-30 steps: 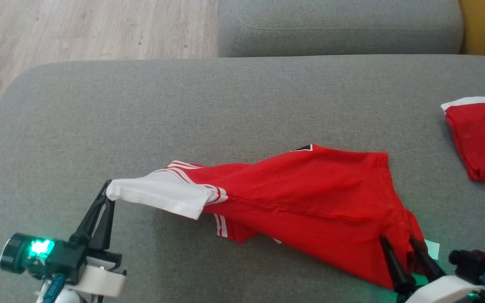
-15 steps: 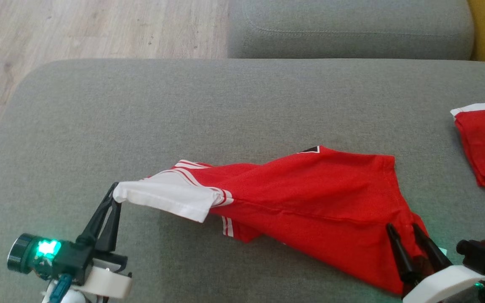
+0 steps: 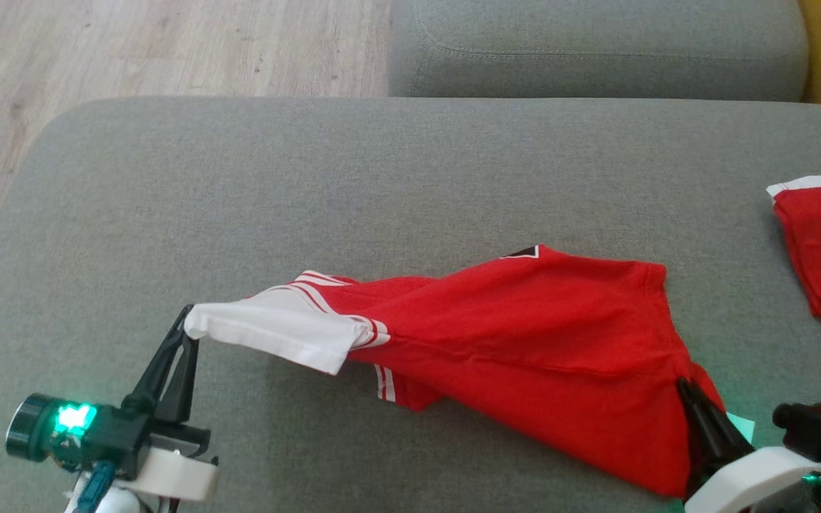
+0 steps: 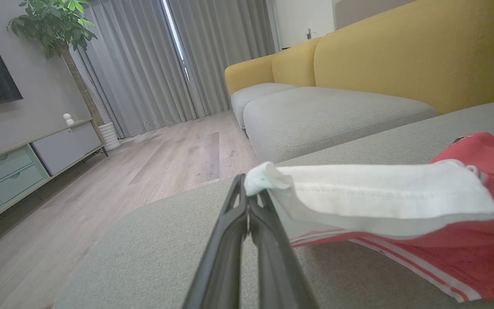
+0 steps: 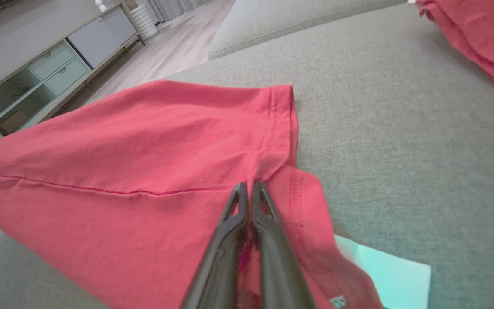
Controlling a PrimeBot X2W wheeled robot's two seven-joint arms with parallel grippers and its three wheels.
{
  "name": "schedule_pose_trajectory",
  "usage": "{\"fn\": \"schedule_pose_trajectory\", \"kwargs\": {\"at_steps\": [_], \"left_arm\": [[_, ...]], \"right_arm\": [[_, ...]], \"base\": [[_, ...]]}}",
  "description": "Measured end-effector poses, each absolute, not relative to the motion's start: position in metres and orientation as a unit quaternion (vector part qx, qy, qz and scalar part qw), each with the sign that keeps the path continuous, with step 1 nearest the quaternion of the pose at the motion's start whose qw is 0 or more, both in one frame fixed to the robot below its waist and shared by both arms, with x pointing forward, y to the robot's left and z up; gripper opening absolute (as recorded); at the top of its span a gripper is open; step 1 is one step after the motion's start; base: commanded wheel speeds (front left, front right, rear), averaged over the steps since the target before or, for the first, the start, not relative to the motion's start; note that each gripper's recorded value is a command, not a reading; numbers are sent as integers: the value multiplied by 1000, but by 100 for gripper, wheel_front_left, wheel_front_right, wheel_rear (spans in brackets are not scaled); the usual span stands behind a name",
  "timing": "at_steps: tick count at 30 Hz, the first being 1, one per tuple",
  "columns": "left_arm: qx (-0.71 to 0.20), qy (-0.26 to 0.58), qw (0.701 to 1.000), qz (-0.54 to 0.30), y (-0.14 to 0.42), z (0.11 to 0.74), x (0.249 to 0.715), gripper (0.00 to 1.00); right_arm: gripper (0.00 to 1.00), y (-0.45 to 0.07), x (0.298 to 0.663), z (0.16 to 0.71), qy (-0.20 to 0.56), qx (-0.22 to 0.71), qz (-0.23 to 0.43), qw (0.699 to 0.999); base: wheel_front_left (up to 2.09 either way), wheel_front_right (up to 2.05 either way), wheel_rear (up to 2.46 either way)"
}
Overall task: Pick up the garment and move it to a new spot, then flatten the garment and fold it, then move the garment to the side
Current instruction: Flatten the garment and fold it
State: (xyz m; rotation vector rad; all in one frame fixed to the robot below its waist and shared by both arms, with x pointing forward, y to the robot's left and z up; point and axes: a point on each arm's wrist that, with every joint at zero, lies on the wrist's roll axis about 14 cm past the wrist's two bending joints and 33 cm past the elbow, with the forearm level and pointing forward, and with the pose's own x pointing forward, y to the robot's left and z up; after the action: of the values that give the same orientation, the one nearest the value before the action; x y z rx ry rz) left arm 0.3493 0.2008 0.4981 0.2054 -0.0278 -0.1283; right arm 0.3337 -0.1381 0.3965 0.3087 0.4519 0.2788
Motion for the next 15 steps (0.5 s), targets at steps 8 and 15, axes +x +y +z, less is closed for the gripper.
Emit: {"fn": "schedule_pose_trajectory", "kwargs": {"at_steps": [8, 15], "left_arm": [[106, -38, 991, -70, 198, 513, 354, 0], [115, -126, 982, -87, 190, 572, 369, 0]], "right_arm": [[0, -148, 349, 425, 153, 116, 139, 971], [0, -169, 376, 500, 30, 75, 131, 988]], "base": [[0, 0, 0], [0, 0, 0]]}}
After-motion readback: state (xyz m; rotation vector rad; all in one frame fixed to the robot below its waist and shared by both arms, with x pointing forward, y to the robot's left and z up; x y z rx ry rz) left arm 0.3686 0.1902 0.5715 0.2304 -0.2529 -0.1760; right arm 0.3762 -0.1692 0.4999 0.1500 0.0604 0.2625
